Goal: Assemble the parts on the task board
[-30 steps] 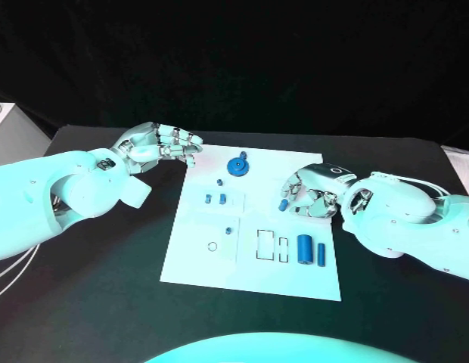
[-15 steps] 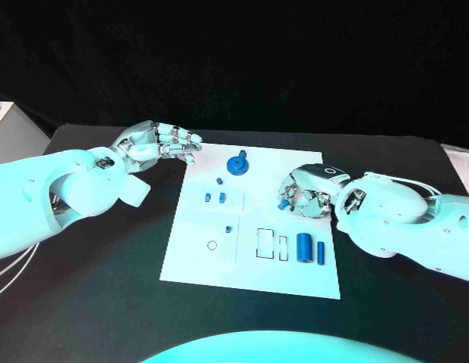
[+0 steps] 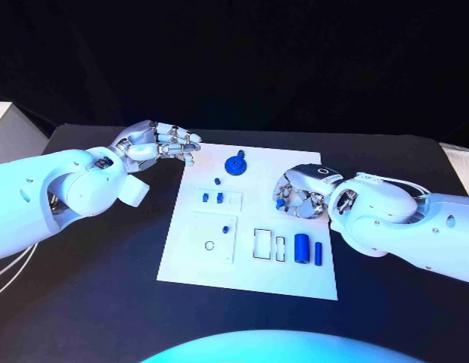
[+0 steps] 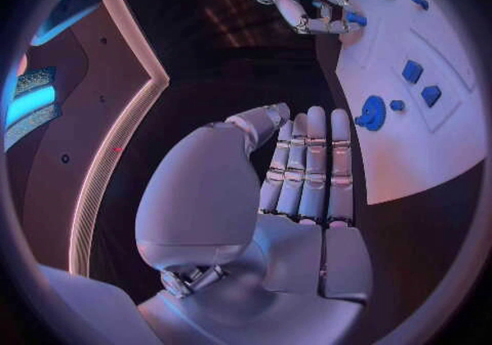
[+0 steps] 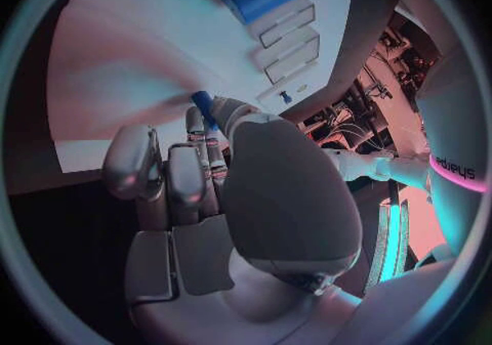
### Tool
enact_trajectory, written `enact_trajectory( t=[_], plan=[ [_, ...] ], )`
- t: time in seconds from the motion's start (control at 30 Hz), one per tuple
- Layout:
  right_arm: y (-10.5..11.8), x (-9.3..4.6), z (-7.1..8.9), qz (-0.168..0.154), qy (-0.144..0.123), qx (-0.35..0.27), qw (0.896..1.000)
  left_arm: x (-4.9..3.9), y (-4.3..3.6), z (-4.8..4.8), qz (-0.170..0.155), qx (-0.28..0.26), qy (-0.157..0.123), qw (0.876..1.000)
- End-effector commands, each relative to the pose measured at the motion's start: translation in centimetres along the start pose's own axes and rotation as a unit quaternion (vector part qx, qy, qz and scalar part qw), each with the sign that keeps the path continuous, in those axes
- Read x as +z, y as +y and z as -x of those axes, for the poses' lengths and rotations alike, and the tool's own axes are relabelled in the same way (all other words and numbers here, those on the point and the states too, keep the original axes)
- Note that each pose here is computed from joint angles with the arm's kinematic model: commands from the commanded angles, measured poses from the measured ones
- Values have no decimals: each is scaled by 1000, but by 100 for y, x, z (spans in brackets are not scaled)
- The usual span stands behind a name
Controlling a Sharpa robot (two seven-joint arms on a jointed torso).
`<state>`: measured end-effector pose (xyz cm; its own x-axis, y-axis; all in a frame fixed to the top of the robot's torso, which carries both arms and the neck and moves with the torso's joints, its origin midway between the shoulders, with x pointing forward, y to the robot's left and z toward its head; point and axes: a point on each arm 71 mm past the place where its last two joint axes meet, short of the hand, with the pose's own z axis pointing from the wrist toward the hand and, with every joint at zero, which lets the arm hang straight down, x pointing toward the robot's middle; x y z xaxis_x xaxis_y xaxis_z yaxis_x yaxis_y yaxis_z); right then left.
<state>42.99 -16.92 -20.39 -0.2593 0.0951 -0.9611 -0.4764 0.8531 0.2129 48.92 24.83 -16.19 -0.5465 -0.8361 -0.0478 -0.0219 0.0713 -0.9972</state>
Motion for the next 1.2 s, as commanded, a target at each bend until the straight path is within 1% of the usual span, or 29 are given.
enact_trajectory(
  t=[0.03, 0.33, 0.5, 0.6, 0.8, 1.03, 1.2],
  plan=[
    [41, 9, -40, 5, 4, -7, 1000, 4, -7, -25, -2, -4, 10, 1000],
    [51, 19, -74, 4, 8, -8, 1000, 1, -7, -23, -2, -4, 10, 1000],
    [57, 18, -74, 4, 5, -7, 1000, 1, -7, -23, -2, -4, 10, 1000],
    [57, 16, -64, 3, -5, -6, 1000, 1, -7, -24, -2, -4, 10, 1000],
    [56, 7, -28, 1, -35, -3, 999, 1, -6, -24, -2, -4, 11, 1000],
    [52, -10, 3, 0, -57, -1, 998, 3, -6, -24, -2, -4, 11, 1000],
    [75, -46, 33, 3, -67, 4, 998, 4, -4, -23, -2, -4, 11, 1000]
  ],
)
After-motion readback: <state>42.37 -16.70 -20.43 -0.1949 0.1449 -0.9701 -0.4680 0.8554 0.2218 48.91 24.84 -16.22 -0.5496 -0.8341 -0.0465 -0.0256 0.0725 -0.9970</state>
